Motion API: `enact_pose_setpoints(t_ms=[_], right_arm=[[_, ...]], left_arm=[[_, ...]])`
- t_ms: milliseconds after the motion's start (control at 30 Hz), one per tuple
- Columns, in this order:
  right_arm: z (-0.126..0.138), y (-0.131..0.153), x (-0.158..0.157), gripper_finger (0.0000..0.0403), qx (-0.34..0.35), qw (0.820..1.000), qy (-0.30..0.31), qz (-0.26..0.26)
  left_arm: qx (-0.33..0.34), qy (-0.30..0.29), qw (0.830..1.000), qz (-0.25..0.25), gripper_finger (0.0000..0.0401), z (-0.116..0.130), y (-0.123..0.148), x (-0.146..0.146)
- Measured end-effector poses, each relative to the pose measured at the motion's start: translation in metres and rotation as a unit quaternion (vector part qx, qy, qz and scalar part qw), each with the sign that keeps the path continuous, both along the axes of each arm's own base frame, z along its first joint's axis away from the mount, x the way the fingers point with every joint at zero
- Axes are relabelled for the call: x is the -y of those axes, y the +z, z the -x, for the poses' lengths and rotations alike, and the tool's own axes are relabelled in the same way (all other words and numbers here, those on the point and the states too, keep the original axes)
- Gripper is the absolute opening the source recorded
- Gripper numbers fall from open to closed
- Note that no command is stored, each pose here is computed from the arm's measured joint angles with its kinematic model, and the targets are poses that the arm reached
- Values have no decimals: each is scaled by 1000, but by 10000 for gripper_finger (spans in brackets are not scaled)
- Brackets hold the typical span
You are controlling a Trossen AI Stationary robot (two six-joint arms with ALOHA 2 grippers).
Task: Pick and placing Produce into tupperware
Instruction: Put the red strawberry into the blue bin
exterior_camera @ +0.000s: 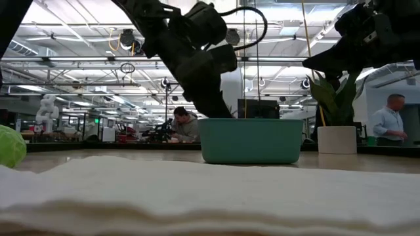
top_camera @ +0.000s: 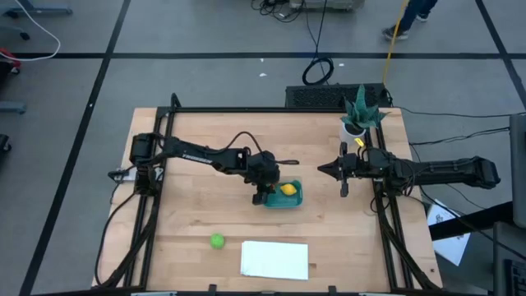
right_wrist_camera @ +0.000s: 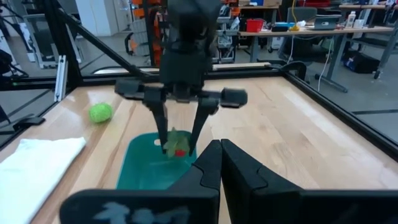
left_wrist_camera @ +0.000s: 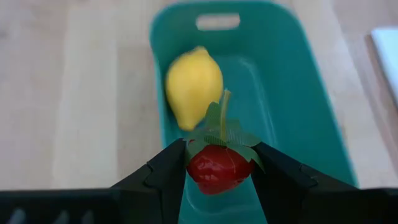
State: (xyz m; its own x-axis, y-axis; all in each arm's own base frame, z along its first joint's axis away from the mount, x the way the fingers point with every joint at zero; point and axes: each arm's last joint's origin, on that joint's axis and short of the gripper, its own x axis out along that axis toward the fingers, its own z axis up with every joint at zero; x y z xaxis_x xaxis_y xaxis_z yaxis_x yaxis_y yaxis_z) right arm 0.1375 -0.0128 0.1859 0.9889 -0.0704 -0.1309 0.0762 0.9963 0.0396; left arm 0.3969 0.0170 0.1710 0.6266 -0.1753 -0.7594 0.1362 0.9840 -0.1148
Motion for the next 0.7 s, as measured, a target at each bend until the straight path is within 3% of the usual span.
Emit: enact_pose_setpoints(t_ms=[233, 433, 567, 700], right_arm=[[-1, 1, 0, 0, 7, 1000, 0, 2], [-2, 1, 0, 0, 9, 1000, 0, 2], [-2, 1, 0, 0, 10, 1000, 0, 2], [-2, 1, 0, 0, 9, 1000, 0, 2]], left_arm=[[-14, -30, 999, -22, 170, -1, -2, 8], [-40, -25, 998, -46, 170, -9, 27, 10], [-38, -8, 999, -28, 170, -16, 45, 10], [-63, 8, 997, 35, 170, -21, 46, 8]])
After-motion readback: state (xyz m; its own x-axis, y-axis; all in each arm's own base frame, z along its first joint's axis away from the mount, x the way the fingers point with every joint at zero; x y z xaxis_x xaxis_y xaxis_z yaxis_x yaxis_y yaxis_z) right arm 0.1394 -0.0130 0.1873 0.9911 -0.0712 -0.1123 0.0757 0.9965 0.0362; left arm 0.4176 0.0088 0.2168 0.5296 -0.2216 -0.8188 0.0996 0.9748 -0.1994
